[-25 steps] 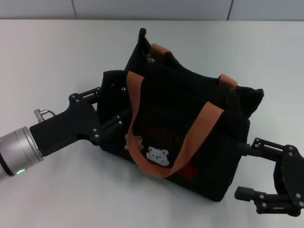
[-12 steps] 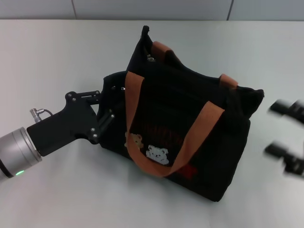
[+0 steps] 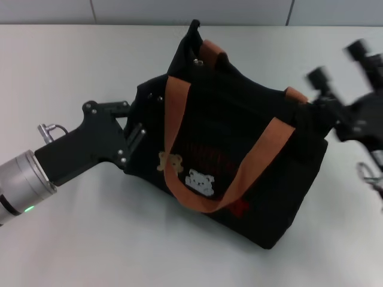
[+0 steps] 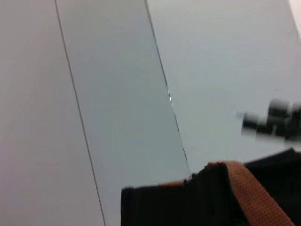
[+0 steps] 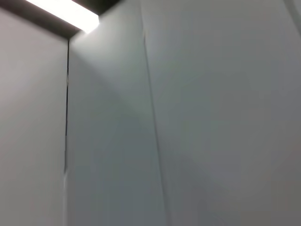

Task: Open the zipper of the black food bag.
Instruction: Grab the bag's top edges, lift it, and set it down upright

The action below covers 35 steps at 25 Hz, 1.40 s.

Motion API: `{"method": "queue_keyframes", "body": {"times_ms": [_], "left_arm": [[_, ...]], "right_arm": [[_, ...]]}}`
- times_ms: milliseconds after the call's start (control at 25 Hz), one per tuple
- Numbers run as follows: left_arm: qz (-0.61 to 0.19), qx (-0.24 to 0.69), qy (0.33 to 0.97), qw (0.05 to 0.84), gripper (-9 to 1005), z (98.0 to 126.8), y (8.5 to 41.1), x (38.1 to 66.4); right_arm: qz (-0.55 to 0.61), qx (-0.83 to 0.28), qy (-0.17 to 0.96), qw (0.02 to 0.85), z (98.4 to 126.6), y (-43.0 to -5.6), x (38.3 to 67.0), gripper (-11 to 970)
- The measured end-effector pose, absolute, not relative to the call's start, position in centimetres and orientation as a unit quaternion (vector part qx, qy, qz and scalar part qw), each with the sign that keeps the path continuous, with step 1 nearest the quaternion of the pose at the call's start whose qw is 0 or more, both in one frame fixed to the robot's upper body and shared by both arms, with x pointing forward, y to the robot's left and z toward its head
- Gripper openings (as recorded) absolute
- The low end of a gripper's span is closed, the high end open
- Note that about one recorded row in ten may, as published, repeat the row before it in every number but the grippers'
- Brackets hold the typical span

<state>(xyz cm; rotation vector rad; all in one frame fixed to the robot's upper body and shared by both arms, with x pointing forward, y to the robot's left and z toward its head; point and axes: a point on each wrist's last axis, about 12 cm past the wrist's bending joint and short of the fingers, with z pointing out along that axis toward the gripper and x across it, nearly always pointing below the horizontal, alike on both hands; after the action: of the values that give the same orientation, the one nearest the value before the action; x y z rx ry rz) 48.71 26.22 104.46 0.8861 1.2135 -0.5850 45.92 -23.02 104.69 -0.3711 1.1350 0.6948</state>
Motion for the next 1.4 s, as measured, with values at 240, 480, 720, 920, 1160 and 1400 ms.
{"method": "queue_keyframes", "body": {"times_ms": [240, 480, 720, 920, 1160, 1400], "left_arm": [[-0.243, 0.411, 0.478, 0.737, 104, 105.9, 26.3, 48.5], [-0.186, 0.445, 0.393, 0.783, 99, 107.1, 26.0, 48.4], [-0.099, 0.488, 0.313, 0.809, 94, 107.0, 24.9, 47.8], [-0.05, 0.5, 0.283, 0.817, 95, 106.8, 24.5, 47.4], [-0.028, 0.507, 0.259, 0.822, 95, 106.6, 23.6, 47.1], [-0.018, 0.508, 0.253, 0.823, 96, 106.3, 23.0, 46.8]], "right_arm": [[0.336, -0.231, 0.574, 0.71, 103.0, -22.0, 45.8, 830], [0.342, -0.28, 0.612, 0.656, 101.8, -21.3, 46.6, 830], [0.339, -0.317, 0.637, 0.616, 101.5, -18.8, 48.8, 831], [0.335, -0.341, 0.641, 0.601, 102.0, -16.8, 50.6, 831], [0.293, -0.347, 0.653, 0.606, 101.9, -15.7, 51.8, 832], [0.289, -0.246, 0.606, 0.699, 101.9, -20.8, 46.7, 829]]}}
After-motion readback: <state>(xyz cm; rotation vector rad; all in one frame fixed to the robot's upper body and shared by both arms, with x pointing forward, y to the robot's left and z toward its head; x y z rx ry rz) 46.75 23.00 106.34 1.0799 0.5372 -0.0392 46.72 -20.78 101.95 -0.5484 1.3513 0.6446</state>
